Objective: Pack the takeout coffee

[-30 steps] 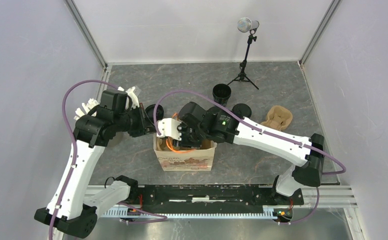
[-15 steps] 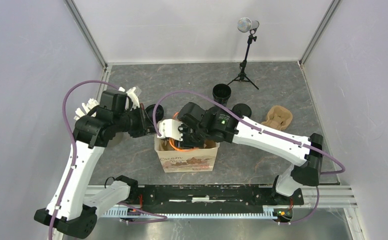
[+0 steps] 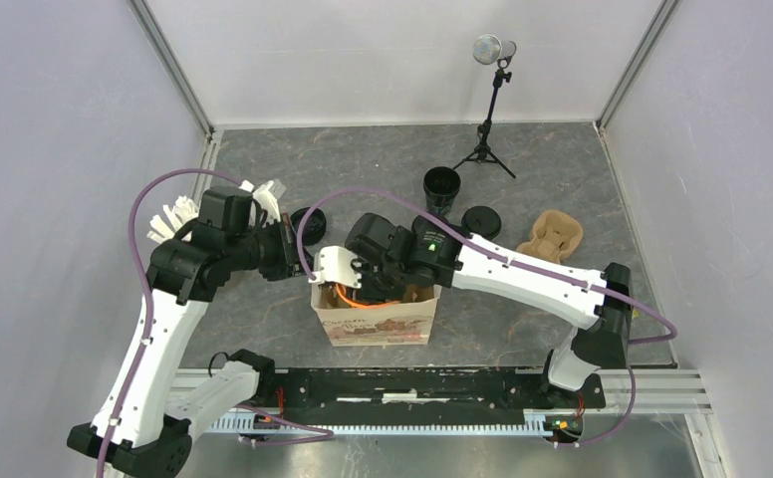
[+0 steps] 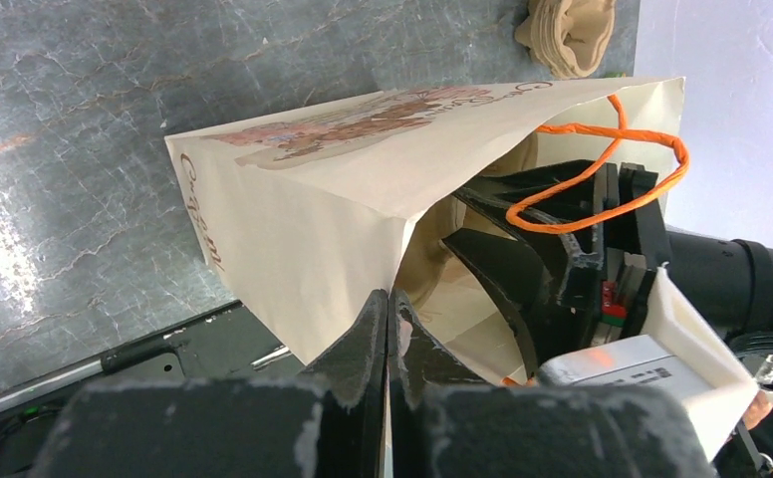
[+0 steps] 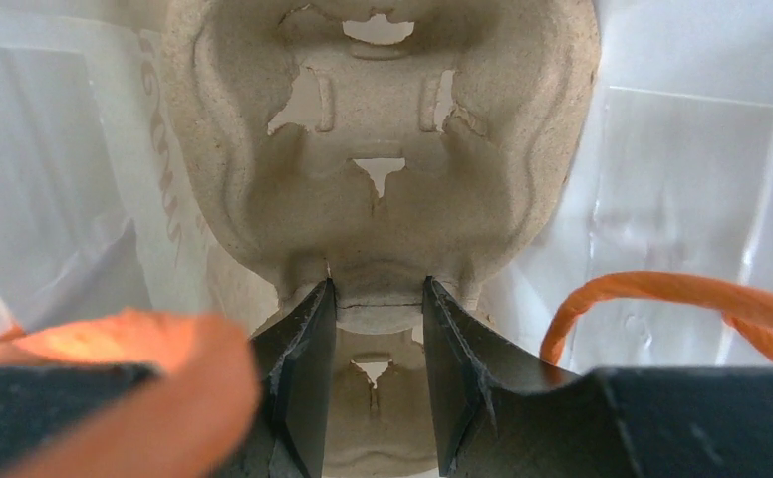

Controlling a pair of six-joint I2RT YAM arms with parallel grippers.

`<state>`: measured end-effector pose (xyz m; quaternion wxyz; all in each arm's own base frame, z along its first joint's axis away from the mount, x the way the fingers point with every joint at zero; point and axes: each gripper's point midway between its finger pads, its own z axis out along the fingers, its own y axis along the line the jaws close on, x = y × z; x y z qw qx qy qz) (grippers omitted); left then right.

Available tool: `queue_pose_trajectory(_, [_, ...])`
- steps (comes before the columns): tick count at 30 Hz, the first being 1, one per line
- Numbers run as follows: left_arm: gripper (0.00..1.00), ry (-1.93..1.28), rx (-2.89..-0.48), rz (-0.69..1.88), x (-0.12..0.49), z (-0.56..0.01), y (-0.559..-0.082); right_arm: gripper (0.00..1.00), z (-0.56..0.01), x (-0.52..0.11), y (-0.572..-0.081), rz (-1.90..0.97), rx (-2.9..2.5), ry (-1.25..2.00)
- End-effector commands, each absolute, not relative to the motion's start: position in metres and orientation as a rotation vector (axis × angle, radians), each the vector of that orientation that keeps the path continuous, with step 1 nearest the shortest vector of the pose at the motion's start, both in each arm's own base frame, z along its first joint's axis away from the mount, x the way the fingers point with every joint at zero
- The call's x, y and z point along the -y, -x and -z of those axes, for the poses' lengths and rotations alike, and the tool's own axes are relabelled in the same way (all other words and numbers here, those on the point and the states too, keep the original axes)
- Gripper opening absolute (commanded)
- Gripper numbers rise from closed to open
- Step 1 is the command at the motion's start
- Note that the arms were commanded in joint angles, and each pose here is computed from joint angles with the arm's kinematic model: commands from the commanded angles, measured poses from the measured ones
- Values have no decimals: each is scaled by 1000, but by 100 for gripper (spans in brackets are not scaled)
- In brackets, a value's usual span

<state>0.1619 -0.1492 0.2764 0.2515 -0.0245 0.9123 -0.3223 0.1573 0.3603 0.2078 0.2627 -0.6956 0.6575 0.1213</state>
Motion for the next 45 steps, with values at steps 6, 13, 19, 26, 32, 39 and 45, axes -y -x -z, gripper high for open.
queue_pose_trajectory(6, [3,56,-2453,957,155,-282,-153,44,-201,-365,-146,-280,-1836,1889])
queue_pose_trajectory(13, [3,49,-2460,960,155,-279,-150,58,-210,-369,-151,-254,-1837,1817])
queue_pose_trajectory(19, [4,42,-2464,948,154,-276,-149,67,-232,-372,-153,-296,-1805,1741])
queue_pose_trajectory(26, [6,19,-2476,892,148,-275,-151,64,-258,-381,-147,-404,-1755,1674])
queue_pose_trajectory(32, [7,4,-2443,838,142,-284,-157,65,-308,-381,-162,-408,-1735,1458])
queue_pose_trajectory(39, [9,-25,-2471,787,138,-278,-158,67,-378,-362,-180,-433,-1637,1131])
queue_pose_trajectory(45, [13,-44,-2434,726,132,-280,-168,70,-401,-337,-194,-380,-1545,964])
